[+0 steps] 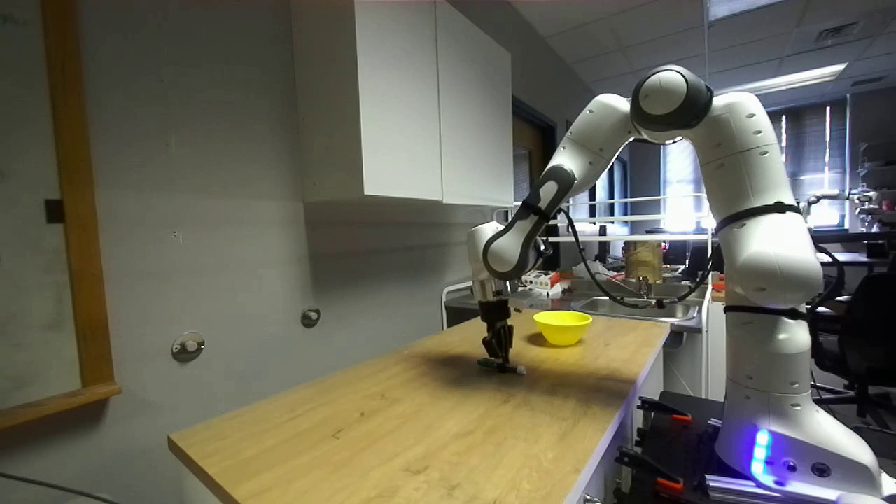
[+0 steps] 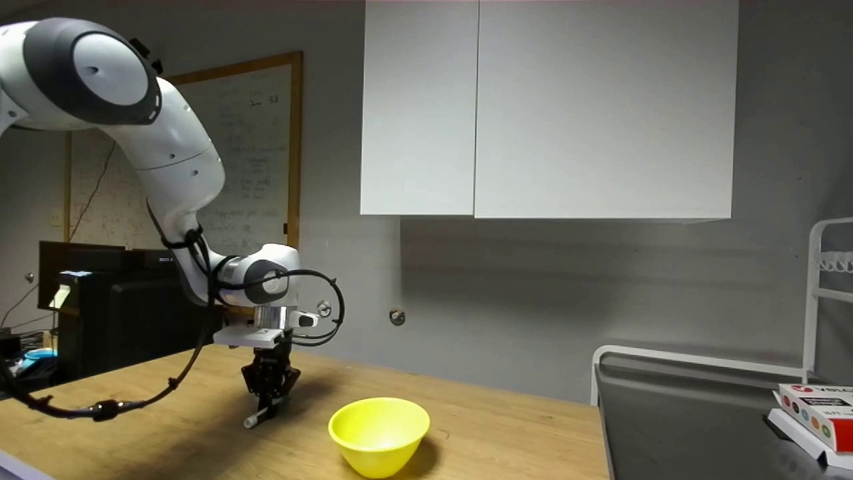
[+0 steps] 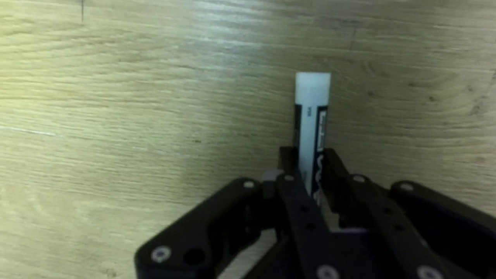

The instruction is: Put the marker in the bowl

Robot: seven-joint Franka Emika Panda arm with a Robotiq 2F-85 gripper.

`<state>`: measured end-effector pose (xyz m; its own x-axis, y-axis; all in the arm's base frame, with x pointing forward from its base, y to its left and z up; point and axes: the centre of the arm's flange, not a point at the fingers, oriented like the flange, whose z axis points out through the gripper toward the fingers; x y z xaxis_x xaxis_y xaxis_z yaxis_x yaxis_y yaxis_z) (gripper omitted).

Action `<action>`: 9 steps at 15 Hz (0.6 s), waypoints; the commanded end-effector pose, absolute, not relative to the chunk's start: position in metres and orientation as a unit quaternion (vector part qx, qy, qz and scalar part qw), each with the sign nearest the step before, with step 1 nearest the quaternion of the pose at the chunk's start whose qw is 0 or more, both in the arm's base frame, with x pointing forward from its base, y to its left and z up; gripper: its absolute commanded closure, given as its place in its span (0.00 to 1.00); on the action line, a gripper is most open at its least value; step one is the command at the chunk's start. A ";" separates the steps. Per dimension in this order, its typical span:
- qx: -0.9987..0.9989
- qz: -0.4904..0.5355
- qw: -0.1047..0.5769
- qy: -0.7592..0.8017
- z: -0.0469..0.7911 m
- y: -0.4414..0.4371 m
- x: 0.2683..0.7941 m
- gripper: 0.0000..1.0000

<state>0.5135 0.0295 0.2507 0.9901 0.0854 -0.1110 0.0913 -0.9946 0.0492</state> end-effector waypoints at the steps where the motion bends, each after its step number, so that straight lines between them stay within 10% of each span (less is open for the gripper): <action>1: 0.998 -0.035 0.059 0.012 0.281 0.025 0.495 0.91; 9: 0.982 0.045 0.076 -0.165 0.384 -0.030 0.511 0.91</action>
<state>0.5095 -0.0132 0.3563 0.9792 -0.1883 0.0756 -0.1971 -0.9713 0.1334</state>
